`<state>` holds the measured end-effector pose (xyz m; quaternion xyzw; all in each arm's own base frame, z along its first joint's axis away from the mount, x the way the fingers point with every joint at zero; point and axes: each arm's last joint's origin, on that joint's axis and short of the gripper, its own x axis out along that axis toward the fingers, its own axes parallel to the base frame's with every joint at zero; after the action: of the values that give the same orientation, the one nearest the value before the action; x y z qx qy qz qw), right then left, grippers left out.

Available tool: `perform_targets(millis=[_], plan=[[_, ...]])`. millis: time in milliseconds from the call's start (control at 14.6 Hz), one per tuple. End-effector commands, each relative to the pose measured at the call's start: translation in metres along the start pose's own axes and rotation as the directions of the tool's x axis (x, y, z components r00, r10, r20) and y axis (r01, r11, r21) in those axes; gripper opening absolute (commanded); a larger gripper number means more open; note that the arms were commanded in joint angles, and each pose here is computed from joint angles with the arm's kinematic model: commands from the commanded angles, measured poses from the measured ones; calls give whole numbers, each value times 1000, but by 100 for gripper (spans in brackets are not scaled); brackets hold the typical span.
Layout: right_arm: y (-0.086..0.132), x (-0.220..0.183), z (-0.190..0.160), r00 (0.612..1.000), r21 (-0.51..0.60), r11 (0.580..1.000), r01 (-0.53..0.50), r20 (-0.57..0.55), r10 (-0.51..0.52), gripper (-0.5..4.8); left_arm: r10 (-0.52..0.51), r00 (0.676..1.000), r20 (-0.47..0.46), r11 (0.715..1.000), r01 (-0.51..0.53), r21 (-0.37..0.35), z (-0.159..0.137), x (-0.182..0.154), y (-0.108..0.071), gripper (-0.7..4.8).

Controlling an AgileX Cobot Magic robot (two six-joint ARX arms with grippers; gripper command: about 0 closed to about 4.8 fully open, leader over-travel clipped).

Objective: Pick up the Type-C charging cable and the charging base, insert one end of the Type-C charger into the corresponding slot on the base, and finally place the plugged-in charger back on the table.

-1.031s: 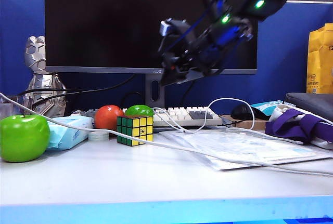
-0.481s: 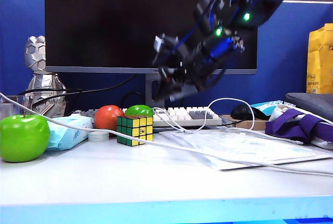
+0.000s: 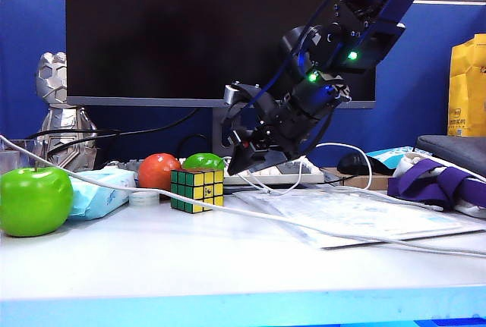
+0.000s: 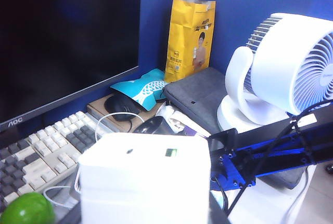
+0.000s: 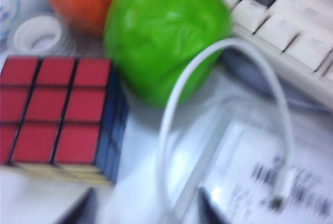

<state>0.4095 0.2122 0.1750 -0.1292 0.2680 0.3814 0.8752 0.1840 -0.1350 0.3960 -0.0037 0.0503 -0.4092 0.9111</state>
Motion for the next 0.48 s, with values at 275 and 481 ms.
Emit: perform_targets(millis=[275, 481], plan=[[-2, -1, 7, 998, -11, 999, 48, 46, -47, -2, -7, 999, 45, 1000, 7, 2, 6, -3, -1, -5], [-1, -5, 10, 998, -10, 999, 47, 45, -46, -2, -7, 999, 45, 1000, 7, 2, 6, -3, -1, -5]])
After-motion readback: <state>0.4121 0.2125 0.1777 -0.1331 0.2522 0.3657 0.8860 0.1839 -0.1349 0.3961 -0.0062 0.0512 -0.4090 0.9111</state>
